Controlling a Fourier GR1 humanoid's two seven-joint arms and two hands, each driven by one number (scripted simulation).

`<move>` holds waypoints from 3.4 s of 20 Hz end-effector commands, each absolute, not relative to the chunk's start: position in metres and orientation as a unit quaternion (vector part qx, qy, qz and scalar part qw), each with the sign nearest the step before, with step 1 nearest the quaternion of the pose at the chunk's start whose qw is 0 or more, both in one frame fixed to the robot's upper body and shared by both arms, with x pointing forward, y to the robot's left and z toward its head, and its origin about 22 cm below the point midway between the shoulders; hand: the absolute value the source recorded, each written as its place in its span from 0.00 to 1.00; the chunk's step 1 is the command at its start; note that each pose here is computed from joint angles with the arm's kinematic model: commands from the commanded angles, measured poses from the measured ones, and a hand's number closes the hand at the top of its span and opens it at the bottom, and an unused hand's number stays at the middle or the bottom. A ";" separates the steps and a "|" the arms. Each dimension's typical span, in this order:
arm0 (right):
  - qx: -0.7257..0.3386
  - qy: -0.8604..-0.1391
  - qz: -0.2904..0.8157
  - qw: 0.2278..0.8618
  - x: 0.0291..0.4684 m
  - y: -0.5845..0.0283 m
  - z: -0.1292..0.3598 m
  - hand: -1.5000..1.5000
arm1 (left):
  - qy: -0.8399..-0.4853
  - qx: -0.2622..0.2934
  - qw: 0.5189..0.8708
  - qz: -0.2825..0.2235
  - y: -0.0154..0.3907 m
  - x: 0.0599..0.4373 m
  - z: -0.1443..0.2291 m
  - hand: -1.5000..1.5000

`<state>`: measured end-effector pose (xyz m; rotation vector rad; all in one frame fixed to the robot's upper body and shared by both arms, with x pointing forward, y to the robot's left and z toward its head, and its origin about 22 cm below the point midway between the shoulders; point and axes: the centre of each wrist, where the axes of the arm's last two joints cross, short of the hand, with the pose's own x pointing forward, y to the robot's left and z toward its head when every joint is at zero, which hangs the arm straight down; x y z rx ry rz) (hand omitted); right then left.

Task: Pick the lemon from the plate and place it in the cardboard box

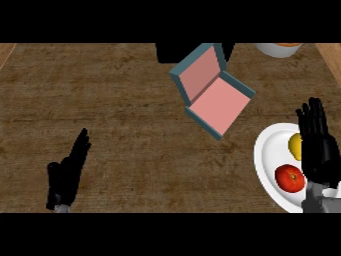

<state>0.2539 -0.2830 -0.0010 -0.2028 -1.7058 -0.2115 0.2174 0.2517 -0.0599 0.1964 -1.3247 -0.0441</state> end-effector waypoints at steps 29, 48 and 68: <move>-0.258 -0.608 0.417 0.625 0.228 -0.503 0.034 0.00 | -0.623 0.290 0.720 -0.099 0.353 0.263 0.011 0.50; -0.233 -0.465 0.528 0.671 0.290 -0.437 0.022 0.00 | -0.618 0.294 0.723 -0.095 0.361 0.259 0.019 0.50; -0.183 -0.516 0.531 0.647 0.299 -0.391 0.048 0.00 | -0.617 0.297 0.722 -0.097 0.364 0.260 0.034 0.50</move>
